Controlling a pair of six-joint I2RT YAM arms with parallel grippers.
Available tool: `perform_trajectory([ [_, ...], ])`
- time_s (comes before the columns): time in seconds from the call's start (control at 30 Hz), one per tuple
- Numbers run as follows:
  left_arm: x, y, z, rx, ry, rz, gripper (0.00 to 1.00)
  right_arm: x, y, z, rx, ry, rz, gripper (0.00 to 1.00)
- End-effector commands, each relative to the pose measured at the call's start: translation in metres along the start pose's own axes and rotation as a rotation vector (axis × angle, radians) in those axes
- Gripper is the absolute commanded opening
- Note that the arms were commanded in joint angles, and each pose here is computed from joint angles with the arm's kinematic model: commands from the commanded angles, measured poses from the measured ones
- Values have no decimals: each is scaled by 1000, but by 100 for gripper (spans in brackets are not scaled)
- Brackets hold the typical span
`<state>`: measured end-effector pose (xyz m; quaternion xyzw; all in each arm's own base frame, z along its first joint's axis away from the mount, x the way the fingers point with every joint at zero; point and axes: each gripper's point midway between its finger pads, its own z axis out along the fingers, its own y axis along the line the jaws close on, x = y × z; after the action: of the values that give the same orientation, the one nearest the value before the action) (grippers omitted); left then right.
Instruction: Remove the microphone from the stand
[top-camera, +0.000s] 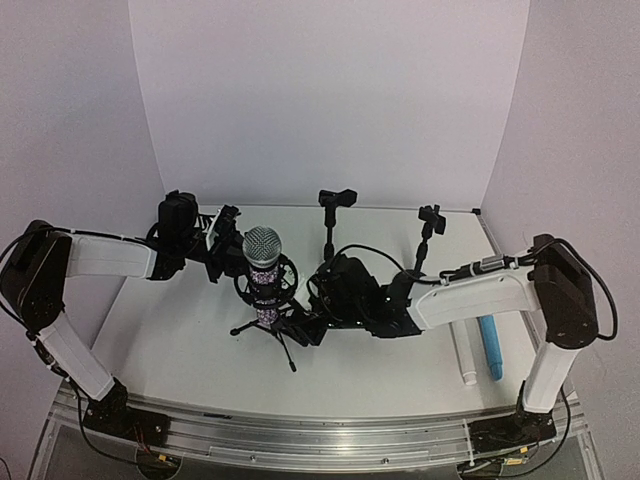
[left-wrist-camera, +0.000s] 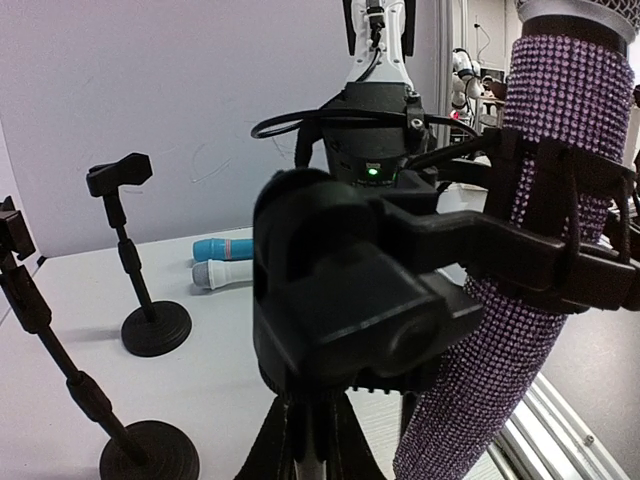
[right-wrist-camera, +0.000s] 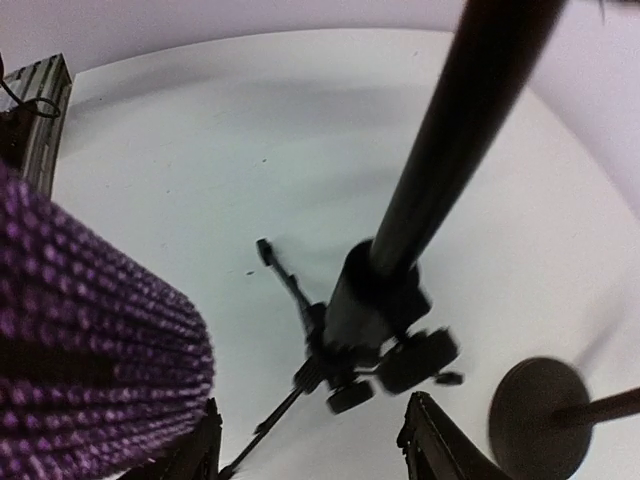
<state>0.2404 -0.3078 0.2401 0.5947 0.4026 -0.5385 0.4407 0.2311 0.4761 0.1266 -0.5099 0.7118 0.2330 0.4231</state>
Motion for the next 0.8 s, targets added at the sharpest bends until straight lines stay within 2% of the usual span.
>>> perform_trajectory([
  [0.0,16,1,10,-11,23,-13,0,-17,-3,-35,-65,-35,378,70],
  [0.1,16,-2,10,2,20,-7,0,-10,-23,-46,-152,-16,694,86],
  [0.13,17,-3,10,6,21,-4,0,-9,-30,-48,-177,-6,783,87],
  [0.2,18,-2,11,2,28,-8,0,-9,-35,-47,-235,15,890,83],
  [0.37,19,13,11,-53,57,-10,0,-8,-40,-34,-378,107,1161,68],
  [0.63,10,-4,10,6,19,18,0,-46,-32,-31,-581,67,1218,65],
  [0.77,9,-9,10,41,9,21,0,-56,-30,-28,-668,25,1274,59],
])
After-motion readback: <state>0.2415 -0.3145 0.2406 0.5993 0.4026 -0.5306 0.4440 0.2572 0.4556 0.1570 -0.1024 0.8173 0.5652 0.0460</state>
